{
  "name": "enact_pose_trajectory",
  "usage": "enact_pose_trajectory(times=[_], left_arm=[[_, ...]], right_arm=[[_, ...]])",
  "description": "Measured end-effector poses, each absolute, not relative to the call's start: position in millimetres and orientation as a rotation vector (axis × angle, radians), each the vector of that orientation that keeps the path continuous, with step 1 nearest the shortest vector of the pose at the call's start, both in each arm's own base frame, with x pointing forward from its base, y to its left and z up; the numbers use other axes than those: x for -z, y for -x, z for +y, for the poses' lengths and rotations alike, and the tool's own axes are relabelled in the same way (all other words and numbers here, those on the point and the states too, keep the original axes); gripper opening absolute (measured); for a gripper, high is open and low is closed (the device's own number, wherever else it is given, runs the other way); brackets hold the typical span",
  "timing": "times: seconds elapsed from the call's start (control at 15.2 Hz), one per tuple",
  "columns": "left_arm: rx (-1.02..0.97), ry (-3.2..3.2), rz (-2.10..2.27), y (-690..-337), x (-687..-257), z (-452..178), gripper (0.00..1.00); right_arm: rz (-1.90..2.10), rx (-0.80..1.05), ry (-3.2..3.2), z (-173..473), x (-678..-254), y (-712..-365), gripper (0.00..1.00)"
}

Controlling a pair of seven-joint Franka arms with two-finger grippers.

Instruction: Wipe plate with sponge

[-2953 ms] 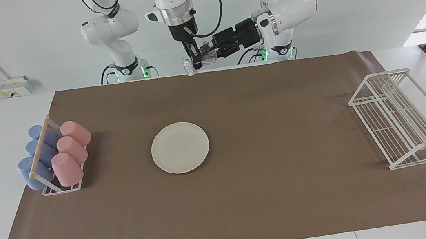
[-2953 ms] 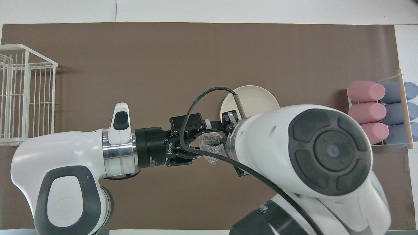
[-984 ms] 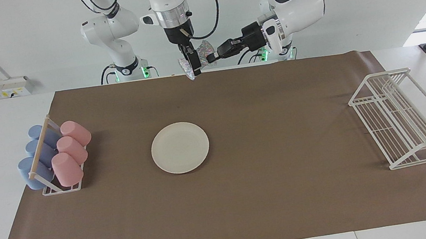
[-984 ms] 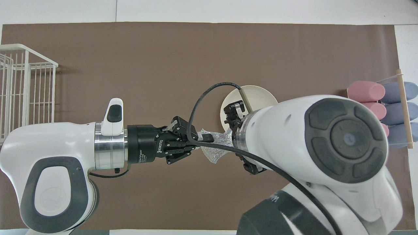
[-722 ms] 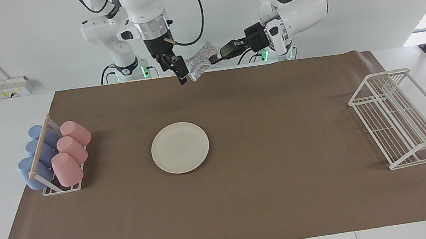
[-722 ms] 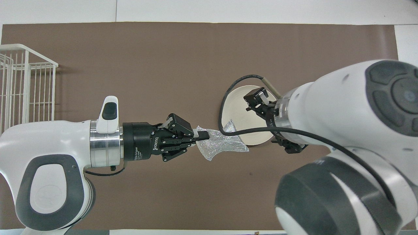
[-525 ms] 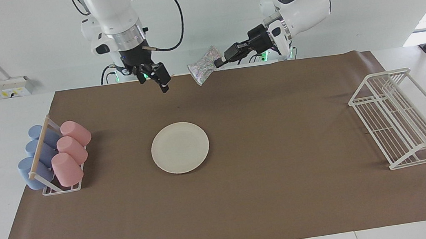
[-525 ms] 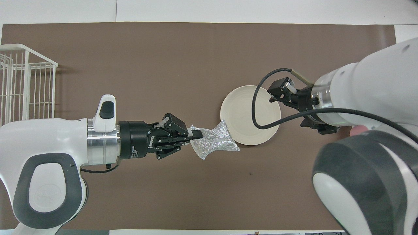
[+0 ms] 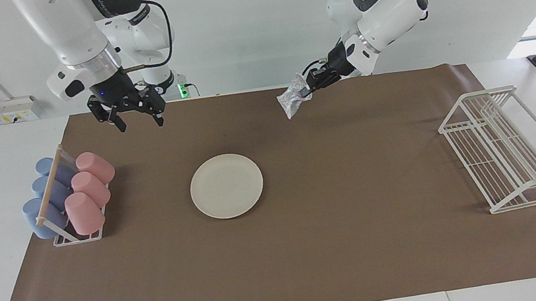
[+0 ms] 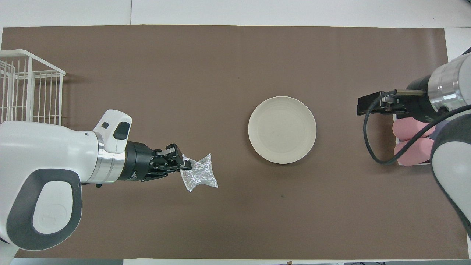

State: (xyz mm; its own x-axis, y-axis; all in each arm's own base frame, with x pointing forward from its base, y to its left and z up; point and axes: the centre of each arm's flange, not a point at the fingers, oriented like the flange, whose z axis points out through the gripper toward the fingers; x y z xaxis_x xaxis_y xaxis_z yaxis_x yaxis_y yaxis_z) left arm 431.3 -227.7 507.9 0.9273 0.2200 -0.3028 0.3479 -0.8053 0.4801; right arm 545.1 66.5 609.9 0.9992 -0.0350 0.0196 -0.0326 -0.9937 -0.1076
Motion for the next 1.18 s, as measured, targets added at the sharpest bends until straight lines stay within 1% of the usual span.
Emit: enact_pose_trajectory(times=[0.2, 0.46, 0.66, 0.79, 1.18], left_arm=[[0.297, -2.75, 0.304, -425.6, -496.3, -219.4, 0.06], [0.302, -3.066, 0.16, -427.0, -474.4, -202.2, 0.06], [0.373, -3.312, 0.048, -443.3, -459.5, -191.2, 0.06], [0.412, -3.461, -0.038, -452.4, -449.2, -189.9, 0.06], [0.551, -3.848, -0.216, -463.5, -427.4, -170.6, 0.06]], right_arm=[[-0.075, 0.003, 3.036, 48.5, -609.5, -543.7, 1.0], [-0.156, 0.012, 3.047, 49.3, -616.2, -543.3, 1.0], [-0.24, -0.002, 3.11, 57.5, -629.9, -539.3, 1.0], [-0.235, -0.015, 3.114, 56.0, -630.7, -539.7, 1.0], [-0.162, -0.024, 3.117, 34.4, -628.5, -541.9, 1.0]])
